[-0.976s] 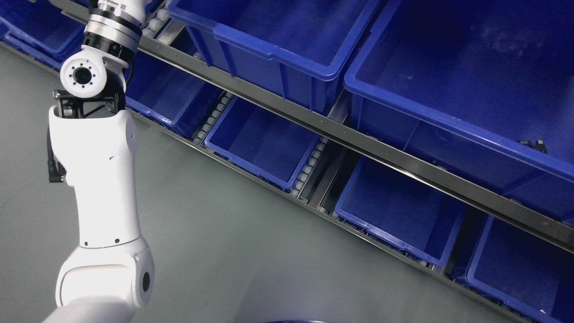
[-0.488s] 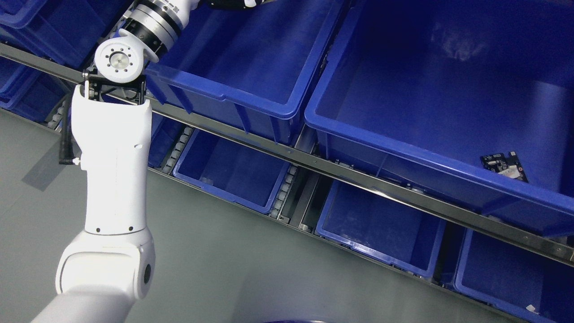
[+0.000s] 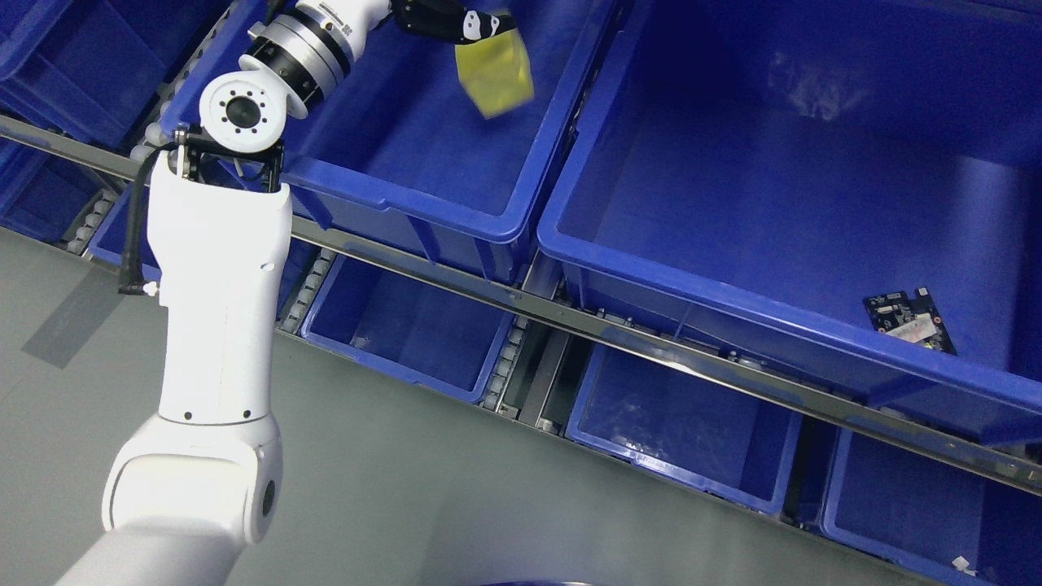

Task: Move yellow foam block to right shelf middle
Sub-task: 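Open the left hand to drop the cube into the middle blue bin, then withdraw the left hand from the bin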

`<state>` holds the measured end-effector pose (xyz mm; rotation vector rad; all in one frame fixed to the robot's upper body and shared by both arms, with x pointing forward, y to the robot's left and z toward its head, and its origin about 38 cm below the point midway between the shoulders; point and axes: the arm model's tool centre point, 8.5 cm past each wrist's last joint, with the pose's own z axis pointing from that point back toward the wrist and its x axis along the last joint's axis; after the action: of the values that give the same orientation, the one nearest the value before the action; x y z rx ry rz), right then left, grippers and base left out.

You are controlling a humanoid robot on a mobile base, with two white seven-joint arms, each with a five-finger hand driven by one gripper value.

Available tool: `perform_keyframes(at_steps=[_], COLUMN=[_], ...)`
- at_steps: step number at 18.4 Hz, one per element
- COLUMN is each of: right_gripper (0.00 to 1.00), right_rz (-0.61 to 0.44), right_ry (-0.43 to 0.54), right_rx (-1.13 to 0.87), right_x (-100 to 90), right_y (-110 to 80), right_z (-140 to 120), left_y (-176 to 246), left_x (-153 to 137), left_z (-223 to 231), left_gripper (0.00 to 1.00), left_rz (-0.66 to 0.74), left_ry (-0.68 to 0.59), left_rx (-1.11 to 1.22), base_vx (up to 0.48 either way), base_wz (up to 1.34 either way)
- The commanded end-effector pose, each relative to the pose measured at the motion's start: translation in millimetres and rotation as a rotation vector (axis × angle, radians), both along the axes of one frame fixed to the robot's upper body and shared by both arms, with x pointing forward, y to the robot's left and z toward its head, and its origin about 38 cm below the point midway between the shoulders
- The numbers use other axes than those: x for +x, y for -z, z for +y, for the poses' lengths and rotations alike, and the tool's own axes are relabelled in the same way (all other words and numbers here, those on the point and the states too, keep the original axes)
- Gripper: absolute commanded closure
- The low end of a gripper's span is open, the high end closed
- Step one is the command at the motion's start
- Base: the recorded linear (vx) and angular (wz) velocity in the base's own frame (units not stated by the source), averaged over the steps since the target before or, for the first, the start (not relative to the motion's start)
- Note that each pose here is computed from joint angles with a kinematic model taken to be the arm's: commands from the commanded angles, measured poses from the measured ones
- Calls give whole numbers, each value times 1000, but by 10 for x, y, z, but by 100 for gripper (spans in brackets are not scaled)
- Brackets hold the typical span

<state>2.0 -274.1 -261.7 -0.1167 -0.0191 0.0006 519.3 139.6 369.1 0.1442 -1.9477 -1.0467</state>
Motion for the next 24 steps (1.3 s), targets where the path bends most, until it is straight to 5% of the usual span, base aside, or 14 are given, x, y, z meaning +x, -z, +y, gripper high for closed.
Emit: perform_keyframes(at_steps=[1,6,9,24], right_gripper=[0,0,0,0], right_rz=[5,5,4,5], right_ry=[9,9,9,9], right_rx=[-17,-17,-17,-17], right_x=[-98,-98,-88,-98], right_y=[-9,-9,-9,-9], right_z=[-113,-113,-113,-113], left_y=[-30,-299,-43,234], left_x=[5,50,49,51], left_z=[56,790,1002,868], left_gripper=[0,0,1,0], left_rz=[-20,-109,14,125], left_ry=[-28,-211,-251,-225], left_rx=[19,-591,-905,-918], base_vx=[24,0,0,0], base_wz=[-19,0,0,0])
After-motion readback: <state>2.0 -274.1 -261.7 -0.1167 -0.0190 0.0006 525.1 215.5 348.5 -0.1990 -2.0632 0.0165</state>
